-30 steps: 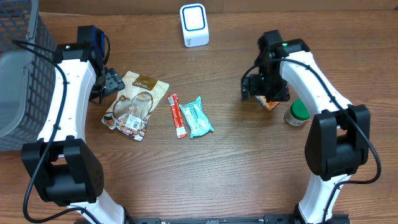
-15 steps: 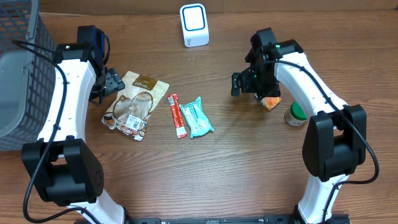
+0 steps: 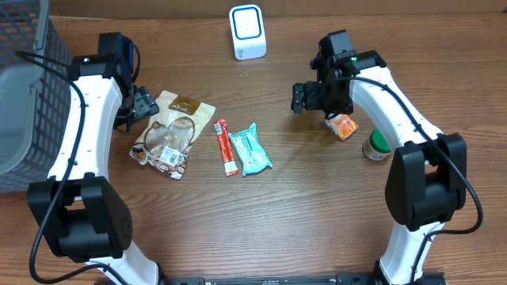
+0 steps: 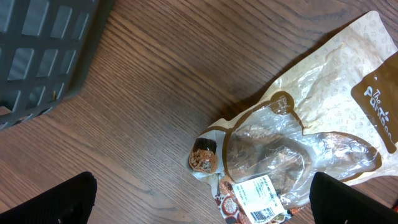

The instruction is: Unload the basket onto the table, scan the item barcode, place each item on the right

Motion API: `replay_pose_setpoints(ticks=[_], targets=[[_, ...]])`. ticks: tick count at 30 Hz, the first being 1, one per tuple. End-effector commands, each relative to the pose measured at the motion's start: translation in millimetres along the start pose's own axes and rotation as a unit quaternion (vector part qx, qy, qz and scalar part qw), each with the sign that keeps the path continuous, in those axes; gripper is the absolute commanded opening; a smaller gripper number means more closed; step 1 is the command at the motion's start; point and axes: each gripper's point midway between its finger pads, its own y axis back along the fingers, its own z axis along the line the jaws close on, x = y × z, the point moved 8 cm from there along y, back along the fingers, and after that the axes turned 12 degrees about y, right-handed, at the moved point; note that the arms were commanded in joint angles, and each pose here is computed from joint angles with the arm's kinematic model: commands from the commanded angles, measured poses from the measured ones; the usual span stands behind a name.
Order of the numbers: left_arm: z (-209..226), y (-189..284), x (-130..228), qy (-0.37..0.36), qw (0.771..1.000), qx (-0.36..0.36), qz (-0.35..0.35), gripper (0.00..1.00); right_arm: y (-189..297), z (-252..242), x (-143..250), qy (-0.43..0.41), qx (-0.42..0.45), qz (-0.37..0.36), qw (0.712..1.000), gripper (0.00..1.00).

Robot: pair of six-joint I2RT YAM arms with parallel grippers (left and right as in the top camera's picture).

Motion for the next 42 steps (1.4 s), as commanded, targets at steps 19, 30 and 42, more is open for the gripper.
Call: replay_pose_setpoints(ticks=[19, 30, 42], targets=[[-1, 7, -3, 0.002, 1.0, 0.005, -0.013, 1.0, 1, -1, 0, -0.002, -0.002, -0.003, 1.0, 1.0], [-1, 7, -3, 0.001, 1.0, 0.005, -0.013, 1.0, 1, -1, 0, -0.002, -0.002, -0.003, 1.0, 1.0], [-1, 7, -3, 0.001, 1.0, 0.005, -0.013, 1.0, 1, 7, -11, -0.024, -0.048, -0.036, 0.998, 1.0]])
